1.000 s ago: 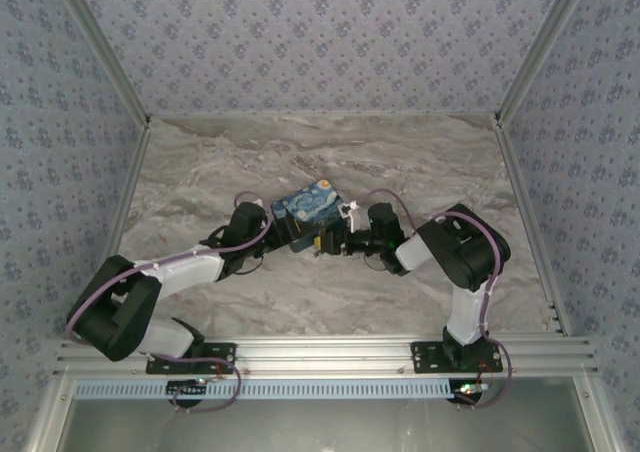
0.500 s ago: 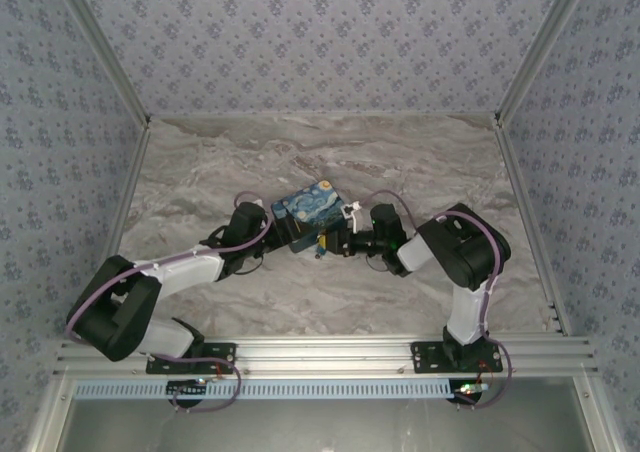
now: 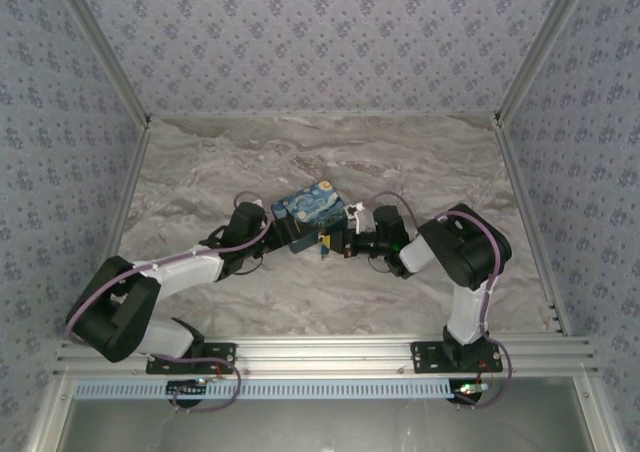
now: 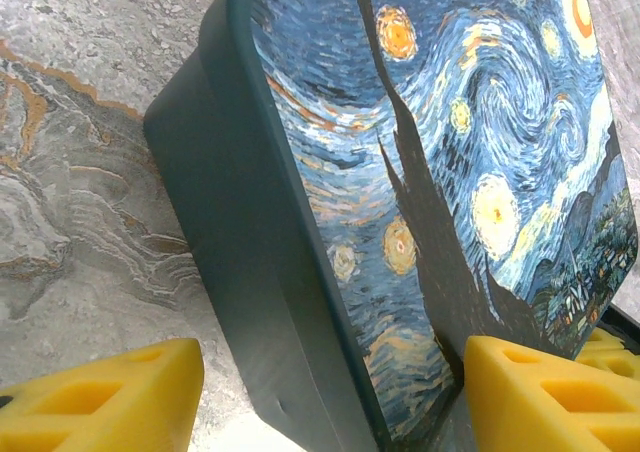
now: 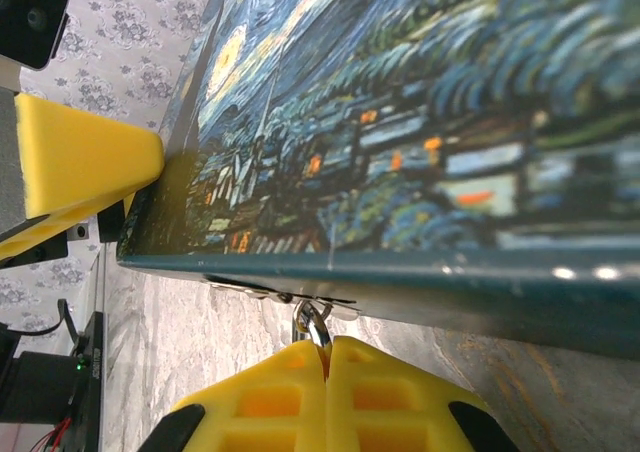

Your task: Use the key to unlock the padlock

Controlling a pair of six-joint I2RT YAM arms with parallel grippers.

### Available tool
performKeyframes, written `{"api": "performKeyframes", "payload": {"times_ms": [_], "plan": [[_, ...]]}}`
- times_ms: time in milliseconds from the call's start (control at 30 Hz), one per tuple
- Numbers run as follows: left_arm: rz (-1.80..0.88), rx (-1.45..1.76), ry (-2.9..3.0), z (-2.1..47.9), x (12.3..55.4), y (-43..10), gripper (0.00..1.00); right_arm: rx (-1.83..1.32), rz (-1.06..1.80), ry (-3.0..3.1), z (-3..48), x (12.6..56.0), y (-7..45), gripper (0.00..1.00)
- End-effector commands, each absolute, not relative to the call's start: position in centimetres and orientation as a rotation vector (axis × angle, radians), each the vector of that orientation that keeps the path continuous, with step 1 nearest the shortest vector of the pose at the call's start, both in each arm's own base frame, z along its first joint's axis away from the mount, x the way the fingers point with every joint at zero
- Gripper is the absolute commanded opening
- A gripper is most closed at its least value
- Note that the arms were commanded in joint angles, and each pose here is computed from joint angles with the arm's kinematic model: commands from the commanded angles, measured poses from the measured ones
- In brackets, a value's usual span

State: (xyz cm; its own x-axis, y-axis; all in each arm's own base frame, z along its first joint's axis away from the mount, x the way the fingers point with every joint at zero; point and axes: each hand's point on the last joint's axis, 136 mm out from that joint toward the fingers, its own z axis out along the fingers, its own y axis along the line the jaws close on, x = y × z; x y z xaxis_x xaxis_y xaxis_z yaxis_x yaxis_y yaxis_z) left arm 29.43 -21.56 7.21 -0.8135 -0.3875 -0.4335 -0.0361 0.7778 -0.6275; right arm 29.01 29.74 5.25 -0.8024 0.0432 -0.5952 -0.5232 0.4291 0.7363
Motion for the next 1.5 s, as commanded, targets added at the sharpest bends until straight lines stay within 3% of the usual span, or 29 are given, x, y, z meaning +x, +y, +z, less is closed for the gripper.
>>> {"api": "performKeyframes", "payload": {"times_ms": [0,933,1467], "plan": [[-0.687,-0.341,2.558,3.5,26.8,-19.5,0.68,-0.331,1.354,2.116,6.2,29.8,29.1,0.05],[-0.682,-0.345,2.558,3.4,26.7,-19.6,0.72,0.053,1.278,1.97,10.2,32.8,26.3,0.04],[-0.656,-0.365,2.539,4.1,29.7,-17.9,0.71,-0.205,0.977,2.251,10.5,26.2,22.2,0.04]]}}
